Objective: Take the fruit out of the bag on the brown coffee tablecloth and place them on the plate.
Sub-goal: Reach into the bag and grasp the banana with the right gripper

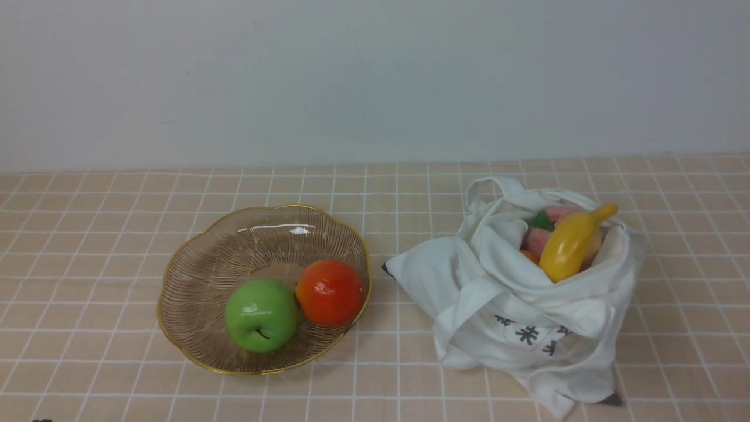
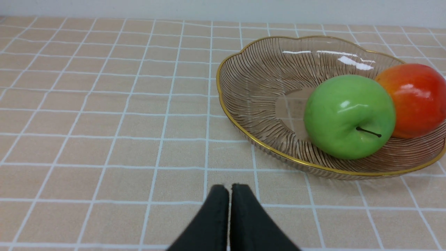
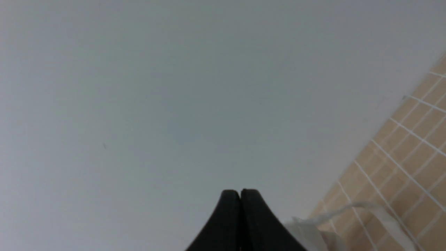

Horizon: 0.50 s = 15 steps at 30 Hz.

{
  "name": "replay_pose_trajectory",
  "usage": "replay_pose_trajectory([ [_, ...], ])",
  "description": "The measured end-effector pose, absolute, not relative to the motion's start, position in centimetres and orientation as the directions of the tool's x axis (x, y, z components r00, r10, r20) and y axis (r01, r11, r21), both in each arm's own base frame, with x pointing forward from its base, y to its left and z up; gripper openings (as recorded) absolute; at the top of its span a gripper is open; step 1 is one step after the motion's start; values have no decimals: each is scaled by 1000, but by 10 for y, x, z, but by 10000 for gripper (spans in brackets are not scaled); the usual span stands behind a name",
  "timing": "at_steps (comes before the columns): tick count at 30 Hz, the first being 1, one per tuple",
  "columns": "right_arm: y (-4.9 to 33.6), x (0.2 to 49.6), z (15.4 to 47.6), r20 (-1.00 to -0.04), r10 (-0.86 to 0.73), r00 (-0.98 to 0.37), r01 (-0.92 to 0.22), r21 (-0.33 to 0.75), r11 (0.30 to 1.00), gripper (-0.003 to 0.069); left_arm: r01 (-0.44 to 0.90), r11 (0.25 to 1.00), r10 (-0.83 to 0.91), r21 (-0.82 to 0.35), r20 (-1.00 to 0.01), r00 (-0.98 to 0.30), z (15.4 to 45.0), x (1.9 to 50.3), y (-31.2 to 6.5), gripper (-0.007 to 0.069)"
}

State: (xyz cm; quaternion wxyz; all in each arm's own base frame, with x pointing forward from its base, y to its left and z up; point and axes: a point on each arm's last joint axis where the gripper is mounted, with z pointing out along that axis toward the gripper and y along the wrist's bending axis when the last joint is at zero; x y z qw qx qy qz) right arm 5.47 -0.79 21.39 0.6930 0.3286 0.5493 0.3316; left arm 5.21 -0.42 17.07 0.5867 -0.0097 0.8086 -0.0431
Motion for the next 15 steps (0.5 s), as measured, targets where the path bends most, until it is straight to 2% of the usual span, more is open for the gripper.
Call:
replay_pose_trajectory([
  [3, -10, 52, 225, -478, 852, 216, -141, 848, 511, -13, 35, 996, -66, -81, -948, -311, 171, 52, -4, -8],
  [5, -9, 49, 242, -495, 840, 221, -178, 827, 534, -13, 35, 996, -66, -81, -948, -311, 171, 52, -4, -8],
  [6, -5, 44, 272, -564, 793, 229, -216, 765, 607, -13, 35, 996, -66, -81, -948, -311, 171, 52, -4, -8],
  [7, -4, 43, 279, -587, 778, 225, -217, 748, 627, -13, 35, 996, -66, -81, -948, -311, 171, 52, -4, -8],
  [9, 4, 49, 314, -740, 660, 129, -180, 637, 749, -13, 35, 996, -66, -81, -948, -311, 171, 52, -4, -8],
  [11, 7, 56, 325, -792, 607, 60, -154, 594, 790, -13, 35, 996, -66, -81, -948, -311, 171, 52, -4, -8],
  [12, 13, 78, 344, -862, 493, -121, -103, 505, 857, -13, 35, 996, -66, -81, -948, -311, 171, 52, -4, -8],
  [15, 19, 111, 353, -860, 357, -365, -72, 408, 910, -13, 35, 996, -66, -81, -948, -311, 171, 52, -4, -8],
])
